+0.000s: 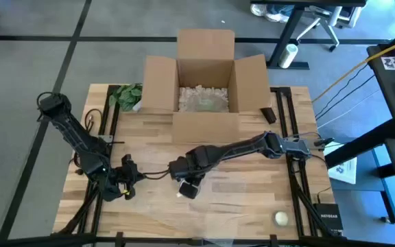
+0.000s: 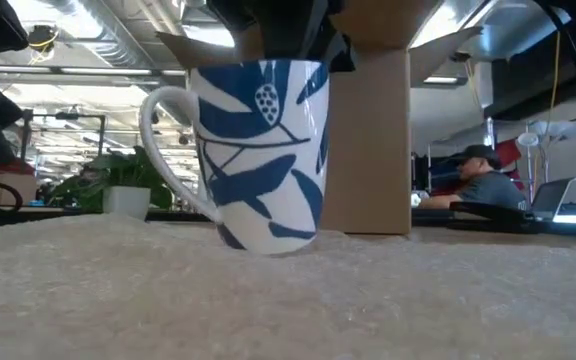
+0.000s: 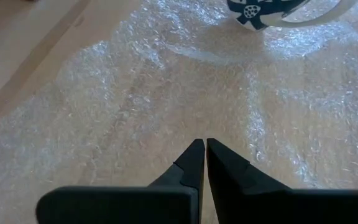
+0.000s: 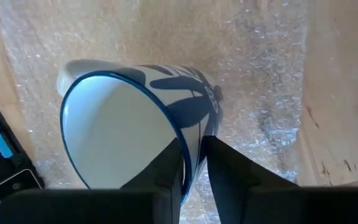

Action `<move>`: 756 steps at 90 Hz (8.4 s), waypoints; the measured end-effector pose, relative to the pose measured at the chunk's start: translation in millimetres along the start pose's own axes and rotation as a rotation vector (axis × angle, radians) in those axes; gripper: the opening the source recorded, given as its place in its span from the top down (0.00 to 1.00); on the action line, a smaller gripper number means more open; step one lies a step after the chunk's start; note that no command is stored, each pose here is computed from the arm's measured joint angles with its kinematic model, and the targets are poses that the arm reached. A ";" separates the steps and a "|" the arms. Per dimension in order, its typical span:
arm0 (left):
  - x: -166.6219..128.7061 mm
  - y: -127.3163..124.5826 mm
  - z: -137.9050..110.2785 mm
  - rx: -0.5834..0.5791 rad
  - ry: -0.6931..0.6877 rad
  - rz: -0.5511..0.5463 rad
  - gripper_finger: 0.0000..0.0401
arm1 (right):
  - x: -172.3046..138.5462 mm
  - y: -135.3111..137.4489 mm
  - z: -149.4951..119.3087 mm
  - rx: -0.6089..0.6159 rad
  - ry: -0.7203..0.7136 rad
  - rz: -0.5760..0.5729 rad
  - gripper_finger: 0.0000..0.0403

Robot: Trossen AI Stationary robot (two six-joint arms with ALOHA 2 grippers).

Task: Wrap mug
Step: Wrap the white and blue mug with the bubble wrap

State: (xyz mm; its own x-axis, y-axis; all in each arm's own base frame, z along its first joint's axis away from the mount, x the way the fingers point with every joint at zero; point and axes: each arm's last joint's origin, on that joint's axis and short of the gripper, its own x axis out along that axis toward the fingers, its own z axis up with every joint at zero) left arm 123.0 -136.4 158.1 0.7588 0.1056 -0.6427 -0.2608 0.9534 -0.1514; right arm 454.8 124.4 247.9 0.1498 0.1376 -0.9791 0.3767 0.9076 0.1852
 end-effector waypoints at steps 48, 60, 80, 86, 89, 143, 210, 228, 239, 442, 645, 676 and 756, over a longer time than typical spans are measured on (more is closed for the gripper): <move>0.0 0.0 -0.1 0.004 0.000 0.000 1.00 | 27.9 -1.9 -2.1 -0.070 0.083 0.083 0.87; -0.1 0.0 -0.1 0.012 0.001 0.000 1.00 | 32.5 -1.5 -1.7 -0.097 0.074 0.090 0.87; -0.1 0.1 -0.2 0.012 0.001 0.000 1.00 | 25.5 1.0 0.8 -0.136 0.043 0.101 0.87; -0.1 0.0 -0.2 0.012 0.001 0.000 1.00 | 19.2 2.8 2.0 -0.150 0.025 0.113 0.87; 0.0 0.1 -0.2 0.013 0.001 0.000 1.00 | 15.4 3.4 2.3 -0.156 0.018 0.115 0.87; -0.1 0.1 -0.3 0.014 0.001 0.000 1.00 | 8.7 -3.7 -1.7 -0.167 0.043 0.030 0.87; -0.1 0.7 -0.6 0.018 0.004 0.005 1.00 | -5.8 -11.2 1.0 -0.169 0.044 0.076 0.87; -0.1 0.8 -0.7 0.020 0.004 0.006 1.00 | -33.8 -18.3 -10.0 -0.150 0.015 -0.012 0.87; -0.1 0.7 -0.6 0.019 0.004 0.005 1.00 | -68.8 -18.1 -25.6 -0.131 -0.093 -0.090 0.87; 12.9 23.5 83.7 -0.023 -0.352 0.029 1.00 | 76.7 -156.3 -317.6 -0.276 -1.050 0.449 1.00; 10.6 69.7 19.6 -0.181 0.241 -0.022 0.60 | 65.4 -149.7 -294.0 0.129 -1.031 0.622 1.00; -15.0 91.3 11.7 -0.321 0.368 0.084 0.61 | 65.6 -149.8 -294.1 0.127 -1.030 0.620 1.00; 30.3 76.0 -15.7 -0.547 0.364 -0.138 0.95 | 65.7 -149.8 -294.1 0.124 -1.030 0.618 1.00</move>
State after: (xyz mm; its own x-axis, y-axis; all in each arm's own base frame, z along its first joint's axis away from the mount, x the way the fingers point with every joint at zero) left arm 116.8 -65.2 115.4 0.5818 -0.2003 -0.7883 -0.5138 0.6608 -0.5472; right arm 139.4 114.1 131.1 0.9731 0.1031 -0.2062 0.0609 0.7477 0.6612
